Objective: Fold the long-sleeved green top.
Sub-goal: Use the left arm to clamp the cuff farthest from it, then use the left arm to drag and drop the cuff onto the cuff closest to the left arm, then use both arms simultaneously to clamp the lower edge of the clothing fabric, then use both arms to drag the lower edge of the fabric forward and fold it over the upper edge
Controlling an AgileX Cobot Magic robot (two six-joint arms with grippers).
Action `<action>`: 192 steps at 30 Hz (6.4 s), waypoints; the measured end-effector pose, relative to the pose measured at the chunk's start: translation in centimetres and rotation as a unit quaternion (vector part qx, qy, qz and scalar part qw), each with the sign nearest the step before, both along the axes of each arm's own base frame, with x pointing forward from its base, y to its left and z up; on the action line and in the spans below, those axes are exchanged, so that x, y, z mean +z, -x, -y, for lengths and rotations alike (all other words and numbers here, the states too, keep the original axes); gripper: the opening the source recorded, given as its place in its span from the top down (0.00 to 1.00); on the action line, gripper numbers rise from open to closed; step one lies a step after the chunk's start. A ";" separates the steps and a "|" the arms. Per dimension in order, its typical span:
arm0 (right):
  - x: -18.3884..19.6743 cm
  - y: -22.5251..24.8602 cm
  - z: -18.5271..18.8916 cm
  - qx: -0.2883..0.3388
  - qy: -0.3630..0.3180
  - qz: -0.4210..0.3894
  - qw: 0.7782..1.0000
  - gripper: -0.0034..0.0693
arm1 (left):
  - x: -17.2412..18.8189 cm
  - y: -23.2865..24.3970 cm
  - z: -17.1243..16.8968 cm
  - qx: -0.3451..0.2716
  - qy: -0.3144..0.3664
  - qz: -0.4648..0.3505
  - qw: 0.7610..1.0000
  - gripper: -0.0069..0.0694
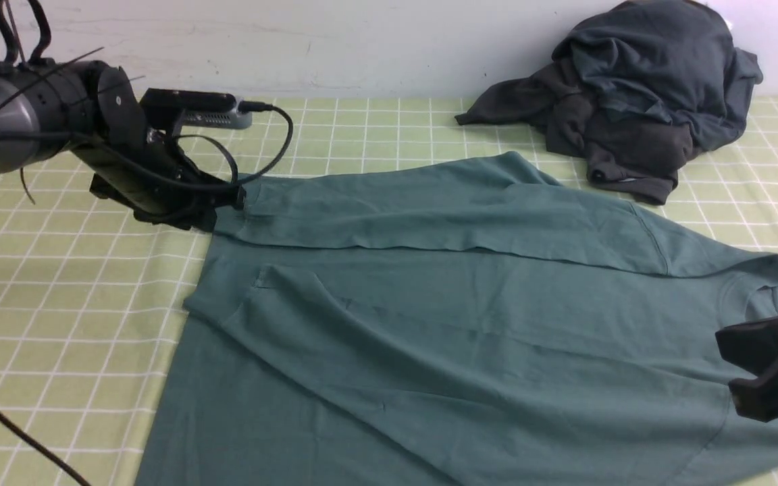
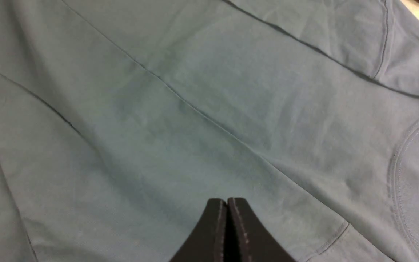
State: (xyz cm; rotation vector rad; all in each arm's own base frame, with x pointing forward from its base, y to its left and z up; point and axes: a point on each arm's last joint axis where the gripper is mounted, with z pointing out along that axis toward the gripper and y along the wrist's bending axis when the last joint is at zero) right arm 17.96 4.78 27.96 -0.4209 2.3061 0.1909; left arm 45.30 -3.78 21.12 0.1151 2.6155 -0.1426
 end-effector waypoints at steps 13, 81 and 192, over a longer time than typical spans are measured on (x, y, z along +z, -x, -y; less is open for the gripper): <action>-0.3 -0.4 -0.1 -0.002 0.000 -0.002 1.000 0.97 | -5.5 -4.9 -0.6 0.038 0.016 -0.012 0.999 0.54; -0.6 -0.1 -0.5 0.011 -0.019 -0.032 0.999 0.97 | -6.4 26.2 6.5 -0.432 -0.229 -0.289 0.823 0.41; -6.8 -32.9 1.0 -0.040 0.272 0.021 0.961 0.55 | -0.5 -9.2 3.4 -0.010 -0.086 0.141 0.986 0.33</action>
